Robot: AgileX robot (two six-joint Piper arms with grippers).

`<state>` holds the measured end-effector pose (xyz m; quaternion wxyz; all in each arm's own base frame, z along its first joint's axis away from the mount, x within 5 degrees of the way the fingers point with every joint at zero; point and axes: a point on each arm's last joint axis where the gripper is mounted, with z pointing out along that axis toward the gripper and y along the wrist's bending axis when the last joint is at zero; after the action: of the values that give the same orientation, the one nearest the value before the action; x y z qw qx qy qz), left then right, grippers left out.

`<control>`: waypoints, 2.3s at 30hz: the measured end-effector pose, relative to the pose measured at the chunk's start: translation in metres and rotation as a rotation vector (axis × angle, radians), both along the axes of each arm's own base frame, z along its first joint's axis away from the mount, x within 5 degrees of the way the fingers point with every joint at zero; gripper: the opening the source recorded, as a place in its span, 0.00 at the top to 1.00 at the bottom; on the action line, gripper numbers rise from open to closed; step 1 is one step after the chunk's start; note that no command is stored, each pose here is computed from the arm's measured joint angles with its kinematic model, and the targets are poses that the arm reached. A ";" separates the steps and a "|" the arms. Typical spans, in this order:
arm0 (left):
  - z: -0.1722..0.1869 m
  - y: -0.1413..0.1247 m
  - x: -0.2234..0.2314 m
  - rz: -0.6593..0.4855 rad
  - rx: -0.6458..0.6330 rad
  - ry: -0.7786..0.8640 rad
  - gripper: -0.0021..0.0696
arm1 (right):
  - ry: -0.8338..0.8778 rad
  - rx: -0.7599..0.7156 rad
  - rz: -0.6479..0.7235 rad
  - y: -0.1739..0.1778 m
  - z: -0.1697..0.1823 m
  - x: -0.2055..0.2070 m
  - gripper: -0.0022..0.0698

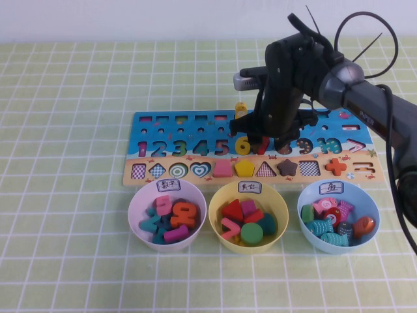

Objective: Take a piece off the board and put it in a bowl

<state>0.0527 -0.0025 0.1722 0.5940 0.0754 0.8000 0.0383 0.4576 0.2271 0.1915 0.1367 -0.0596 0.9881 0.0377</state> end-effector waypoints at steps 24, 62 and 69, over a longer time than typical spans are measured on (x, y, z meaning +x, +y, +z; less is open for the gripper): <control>0.000 0.000 0.000 0.000 0.000 0.000 0.98 | -0.023 0.033 -0.026 0.003 0.003 0.003 0.78; 0.000 0.000 0.000 0.000 0.000 0.000 0.98 | -0.048 0.052 -0.035 0.005 0.006 0.007 0.87; 0.000 0.000 0.000 0.000 0.000 0.000 0.98 | -0.058 0.057 -0.035 0.005 0.007 0.008 0.88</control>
<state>0.0527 -0.0025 0.1722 0.5940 0.0754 0.8000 0.0383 0.4654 0.2324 0.1987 0.1675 -0.0394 0.9832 0.0617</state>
